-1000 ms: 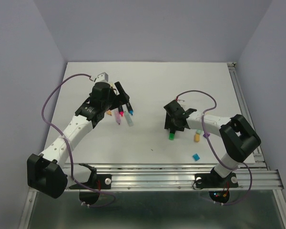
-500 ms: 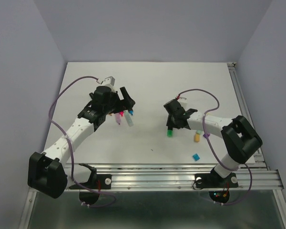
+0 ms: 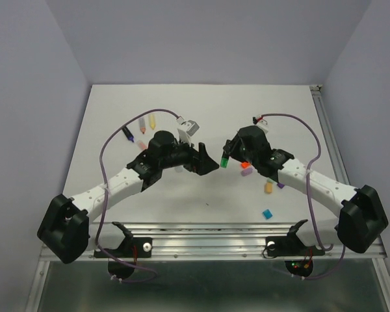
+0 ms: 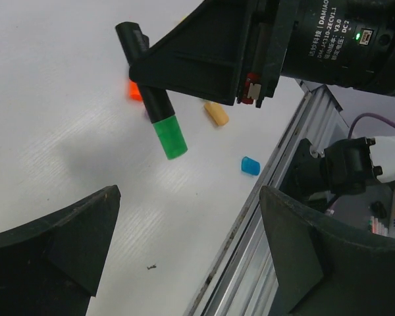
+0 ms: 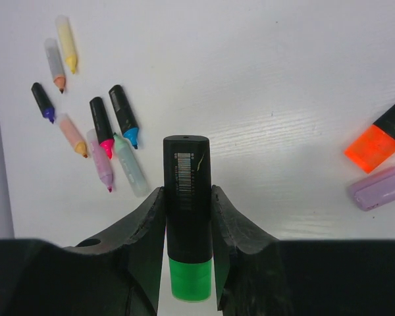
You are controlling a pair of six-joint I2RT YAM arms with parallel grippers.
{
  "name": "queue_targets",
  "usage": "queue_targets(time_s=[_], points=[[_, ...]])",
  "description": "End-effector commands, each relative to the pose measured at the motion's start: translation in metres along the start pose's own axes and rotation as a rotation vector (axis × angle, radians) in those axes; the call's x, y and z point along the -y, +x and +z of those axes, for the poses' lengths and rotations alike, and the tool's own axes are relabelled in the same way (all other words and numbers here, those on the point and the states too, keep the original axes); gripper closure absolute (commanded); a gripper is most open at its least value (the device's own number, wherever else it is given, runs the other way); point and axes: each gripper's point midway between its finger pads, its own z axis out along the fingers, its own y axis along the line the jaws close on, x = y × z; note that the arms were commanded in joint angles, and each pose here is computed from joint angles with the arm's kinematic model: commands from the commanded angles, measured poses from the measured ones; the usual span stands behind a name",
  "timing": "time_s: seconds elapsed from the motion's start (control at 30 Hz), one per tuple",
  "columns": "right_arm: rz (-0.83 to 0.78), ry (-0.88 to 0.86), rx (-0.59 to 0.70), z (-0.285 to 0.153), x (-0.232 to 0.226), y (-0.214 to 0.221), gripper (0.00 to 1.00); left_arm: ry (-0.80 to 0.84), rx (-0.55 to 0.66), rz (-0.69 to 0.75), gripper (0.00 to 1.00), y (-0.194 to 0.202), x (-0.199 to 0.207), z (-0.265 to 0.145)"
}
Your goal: Open the pen caps
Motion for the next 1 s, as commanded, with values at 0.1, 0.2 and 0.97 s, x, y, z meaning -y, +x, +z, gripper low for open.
queue_targets(time_s=[0.1,0.2,0.97], points=[[0.109,-0.168,0.029,-0.023,-0.047,-0.023,0.99,0.096,0.009,0.105,0.01,-0.015,0.023,0.032],[0.117,-0.179,0.047,-0.028,-0.049,-0.028,0.99,0.075,-0.007,0.1,0.01,-0.014,0.015,0.042],[0.218,-0.21,0.091,-0.025,-0.056,-0.037,0.99,0.047,-0.064,0.111,0.3,-0.013,0.02,0.073]])
